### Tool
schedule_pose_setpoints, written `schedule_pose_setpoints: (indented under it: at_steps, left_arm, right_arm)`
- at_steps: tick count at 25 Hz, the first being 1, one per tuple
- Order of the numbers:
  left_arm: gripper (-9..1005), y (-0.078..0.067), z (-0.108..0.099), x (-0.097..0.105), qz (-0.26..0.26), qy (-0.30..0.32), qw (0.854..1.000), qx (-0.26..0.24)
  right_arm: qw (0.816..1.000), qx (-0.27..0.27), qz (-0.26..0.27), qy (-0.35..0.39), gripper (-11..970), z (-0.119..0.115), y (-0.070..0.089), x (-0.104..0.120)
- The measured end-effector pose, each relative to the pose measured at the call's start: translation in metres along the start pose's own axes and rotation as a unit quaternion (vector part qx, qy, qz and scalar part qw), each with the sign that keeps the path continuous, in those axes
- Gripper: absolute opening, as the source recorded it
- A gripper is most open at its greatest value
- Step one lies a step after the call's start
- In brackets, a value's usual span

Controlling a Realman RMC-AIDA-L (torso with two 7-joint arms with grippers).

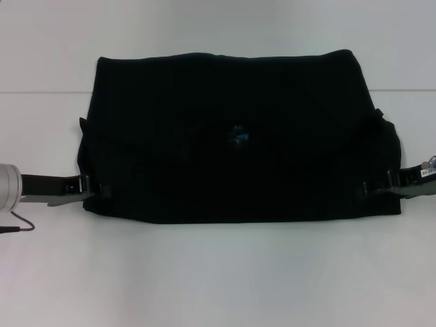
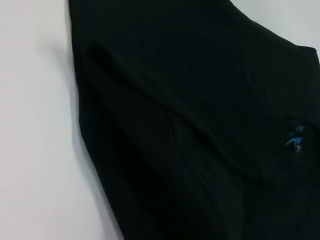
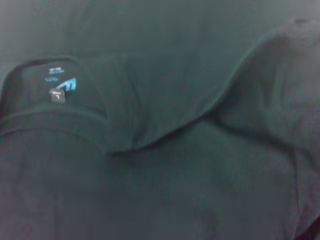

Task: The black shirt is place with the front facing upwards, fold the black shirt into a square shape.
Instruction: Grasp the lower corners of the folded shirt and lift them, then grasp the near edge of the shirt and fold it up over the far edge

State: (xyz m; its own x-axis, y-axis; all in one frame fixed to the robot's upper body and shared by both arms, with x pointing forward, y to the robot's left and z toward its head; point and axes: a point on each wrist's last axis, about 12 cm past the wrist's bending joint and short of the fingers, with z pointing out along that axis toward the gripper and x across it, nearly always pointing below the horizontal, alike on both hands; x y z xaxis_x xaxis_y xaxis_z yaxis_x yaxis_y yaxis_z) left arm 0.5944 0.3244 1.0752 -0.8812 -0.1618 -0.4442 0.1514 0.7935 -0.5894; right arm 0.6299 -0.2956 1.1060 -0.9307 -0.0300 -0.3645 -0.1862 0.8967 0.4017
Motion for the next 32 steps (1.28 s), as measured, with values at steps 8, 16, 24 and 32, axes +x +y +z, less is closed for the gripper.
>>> schedule_pose_setpoints:
  at_steps: [8, 16, 24, 32]
  left_arm:
    - [26, -0.002, -0.001, 0.001, -0.004, 0.003, 1.000, 0.012]
    - [25, -0.005, -0.009, 0.005, -0.006, 0.035, 0.998, 0.042]
    - [26, -0.012, -0.048, 0.034, -0.008, 0.177, 0.975, 0.137]
    - [25, -0.019, -0.058, 0.066, -0.005, 0.320, 0.934, 0.162]
  right_arm:
    - [1.000, 0.001, -0.002, 0.001, 548, 0.000, -0.001, 0.001]
    - [0.999, -0.025, -0.017, 0.034, 219, -0.012, -0.001, 0.007]
    - [0.979, -0.111, -0.086, 0.148, 56, -0.043, -0.010, 0.053]
    - [0.946, -0.180, -0.151, 0.222, 57, -0.041, -0.007, 0.091]
